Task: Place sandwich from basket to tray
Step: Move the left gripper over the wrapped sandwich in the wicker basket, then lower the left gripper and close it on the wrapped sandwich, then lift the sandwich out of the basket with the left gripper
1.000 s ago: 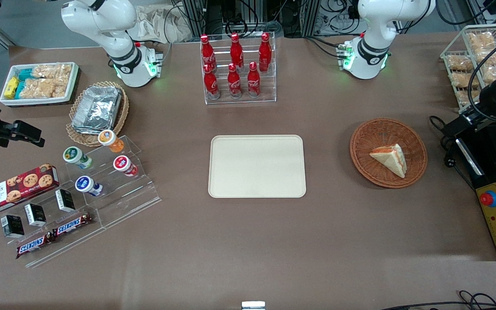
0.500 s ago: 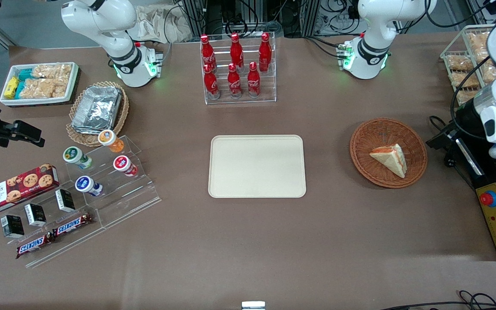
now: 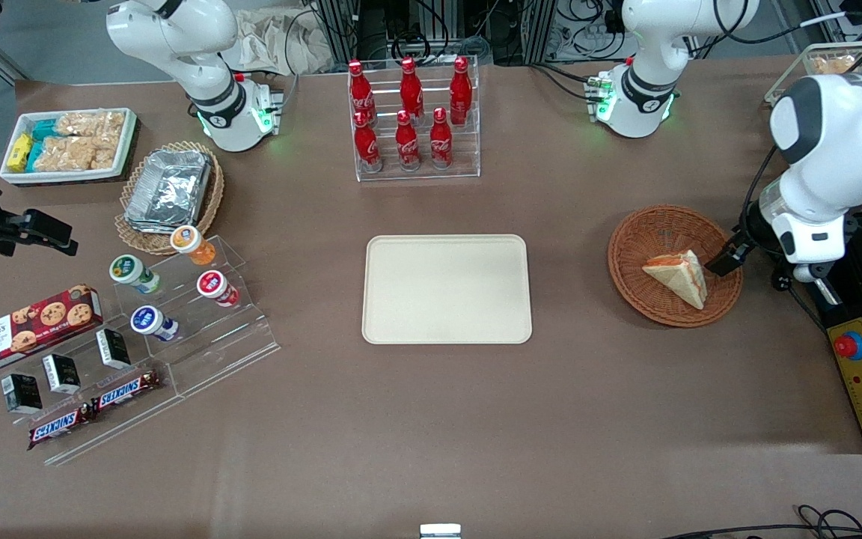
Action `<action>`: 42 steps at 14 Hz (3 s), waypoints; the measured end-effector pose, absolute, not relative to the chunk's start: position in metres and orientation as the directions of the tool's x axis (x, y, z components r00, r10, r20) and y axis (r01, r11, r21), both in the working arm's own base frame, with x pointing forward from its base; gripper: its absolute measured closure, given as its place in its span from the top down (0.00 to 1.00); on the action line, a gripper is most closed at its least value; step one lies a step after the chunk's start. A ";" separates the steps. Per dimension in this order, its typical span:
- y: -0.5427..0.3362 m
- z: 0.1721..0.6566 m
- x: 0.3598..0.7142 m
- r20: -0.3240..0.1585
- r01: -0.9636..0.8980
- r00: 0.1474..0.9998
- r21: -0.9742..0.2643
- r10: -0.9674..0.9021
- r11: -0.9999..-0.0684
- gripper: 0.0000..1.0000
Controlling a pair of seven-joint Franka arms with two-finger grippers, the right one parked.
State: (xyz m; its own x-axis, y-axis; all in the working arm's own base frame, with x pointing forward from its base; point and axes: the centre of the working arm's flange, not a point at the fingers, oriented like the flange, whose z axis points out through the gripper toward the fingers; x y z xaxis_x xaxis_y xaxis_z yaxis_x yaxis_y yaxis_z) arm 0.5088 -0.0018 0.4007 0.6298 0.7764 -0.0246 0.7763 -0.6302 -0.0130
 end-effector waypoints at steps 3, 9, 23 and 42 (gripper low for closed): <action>-0.002 0.370 0.506 -0.018 0.816 0.579 -0.007 0.815 -0.579 1.00; -0.002 0.300 0.494 -0.012 0.827 0.562 0.004 0.827 -0.562 1.00; 0.002 0.235 0.480 -0.003 0.825 0.565 0.018 0.825 -0.564 0.70; -0.002 0.403 0.510 -0.009 0.716 0.698 0.020 0.716 -0.698 0.25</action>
